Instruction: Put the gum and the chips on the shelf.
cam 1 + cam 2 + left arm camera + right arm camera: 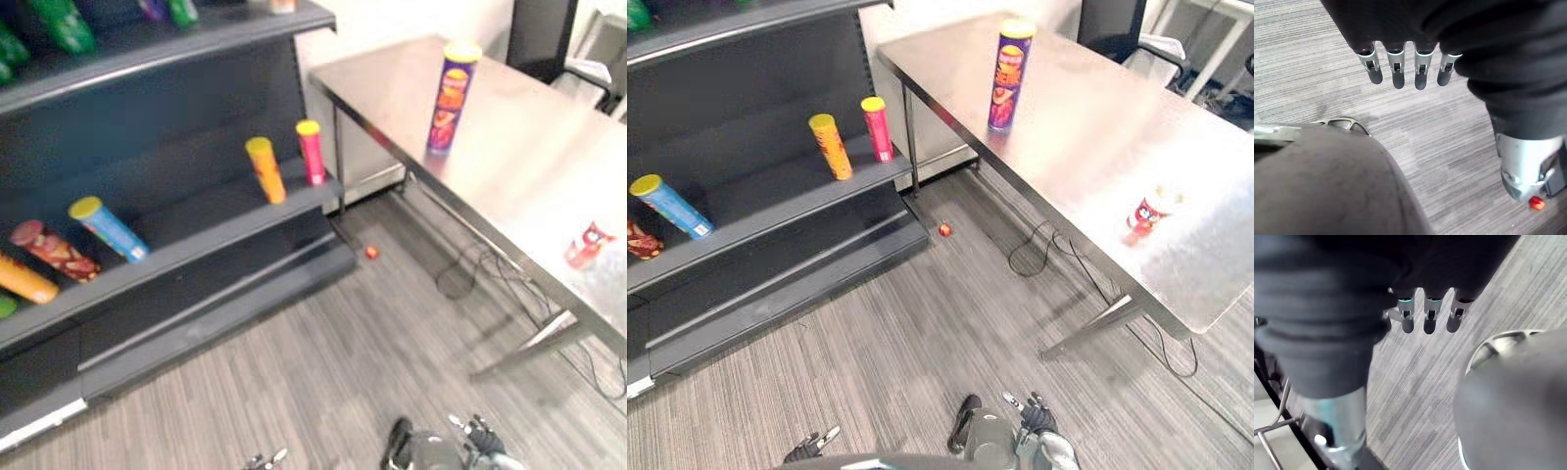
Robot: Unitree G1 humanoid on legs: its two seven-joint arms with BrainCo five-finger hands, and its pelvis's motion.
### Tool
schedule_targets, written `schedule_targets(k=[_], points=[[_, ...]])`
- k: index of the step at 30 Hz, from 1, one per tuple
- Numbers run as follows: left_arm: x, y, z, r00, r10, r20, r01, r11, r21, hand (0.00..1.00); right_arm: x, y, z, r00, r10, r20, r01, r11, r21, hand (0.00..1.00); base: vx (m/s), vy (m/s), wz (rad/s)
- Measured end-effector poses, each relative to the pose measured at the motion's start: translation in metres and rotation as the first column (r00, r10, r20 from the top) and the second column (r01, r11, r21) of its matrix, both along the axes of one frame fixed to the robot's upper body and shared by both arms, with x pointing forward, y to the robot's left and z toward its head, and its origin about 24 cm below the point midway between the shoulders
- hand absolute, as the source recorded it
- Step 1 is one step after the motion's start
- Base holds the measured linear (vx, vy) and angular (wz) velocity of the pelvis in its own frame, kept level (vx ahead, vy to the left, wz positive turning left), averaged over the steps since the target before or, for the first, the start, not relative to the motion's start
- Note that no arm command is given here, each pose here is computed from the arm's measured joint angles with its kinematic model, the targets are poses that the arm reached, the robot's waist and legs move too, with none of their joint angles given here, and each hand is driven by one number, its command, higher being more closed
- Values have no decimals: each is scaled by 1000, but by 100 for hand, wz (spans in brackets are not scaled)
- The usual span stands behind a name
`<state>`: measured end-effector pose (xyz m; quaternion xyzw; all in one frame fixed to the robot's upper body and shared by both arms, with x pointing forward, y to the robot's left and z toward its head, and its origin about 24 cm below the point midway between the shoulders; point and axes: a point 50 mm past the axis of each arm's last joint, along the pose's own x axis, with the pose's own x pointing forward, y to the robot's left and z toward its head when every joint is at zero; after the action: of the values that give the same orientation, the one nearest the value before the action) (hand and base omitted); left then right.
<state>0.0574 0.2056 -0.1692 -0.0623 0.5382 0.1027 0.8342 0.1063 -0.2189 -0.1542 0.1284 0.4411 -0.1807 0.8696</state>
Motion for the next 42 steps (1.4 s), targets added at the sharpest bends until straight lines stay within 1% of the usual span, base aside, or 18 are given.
schedule_targets(k=[5,8,10,11,12,14,17,21,26,27,28,29,30,32,35,38,42], points=[[1,1,0,999,30,10,-30,1000,-9,0,-6,-1,-1,1000,-7,-12,7,1000,1,0,-5,-22,4],[4,2,1,999,36,14,-36,999,-10,0,-8,-1,-2,999,-38,-14,38,999,11,0,-35,-7,-12],[0,-1,0,999,42,-3,-42,999,-16,0,-12,-4,-2,999,-42,-17,42,999,8,0,14,-30,-47],[-3,2,0,999,51,-6,-51,999,-11,0,-14,-3,-2,999,-43,-22,43,999,10,0,193,-47,-87],[3,5,1,997,82,12,-82,997,-9,0,-21,-3,-4,998,-53,-41,54,998,12,0,221,-68,-90],[8,2,2,994,102,35,-101,995,-19,0,-27,-7,-4,996,-74,-51,74,997,4,0,174,-37,-80],[5,-2,1,972,229,44,-227,972,-54,0,-44,-13,-7,979,-184,-88,187,982,23,0,275,99,-123],[4,-1,2,960,273,65,-269,961,-58,0,-54,-12,-10,942,-321,-98,327,943,58,0,213,148,-135],[-3,0,1,942,331,61,-327,943,-62,0,-77,-21,-9,902,-415,-117,421,906,32,0,236,345,-95],[-8,-6,0,934,353,45,-350,934,-74,0,-86,-24,-9,894,-430,-129,435,900,15,0,280,440,-60],[-10,-4,0,930,364,43,-361,930,-72,0,-89,-25,-9,887,-443,-133,449,894,13,0,368,480,-51],[-14,3,0,928,370,44,-368,929,-51,0,-95,-14,-12,877,-453,-160,464,885,35,0,325,354,-63],[-16,9,1,928,369,44,-367,929,-36,0,-98,-3,-15,873,-451,-183,468,882,58,0,311,306,-65],[-18,13,1,937,347,33,-347,938,-14,0,-96,4,-16,880,-436,-189,454,888,68,0,255,289,-54],[-5,8,1,965,259,39,-259,966,-15,0,-93,7,-17,875,-442,-195,463,883,76,0,142,183,-28],[-4,10,1,982,188,17,-188,982,3,0,-91,8,-18,873,-445,-201,467,880,81,0,77,60,-38],[-3,5,0,990,140,6,-140,990,4,0,-82,2,-17,894,-403,-196,423,903,73,0,-11,-32,-75]])
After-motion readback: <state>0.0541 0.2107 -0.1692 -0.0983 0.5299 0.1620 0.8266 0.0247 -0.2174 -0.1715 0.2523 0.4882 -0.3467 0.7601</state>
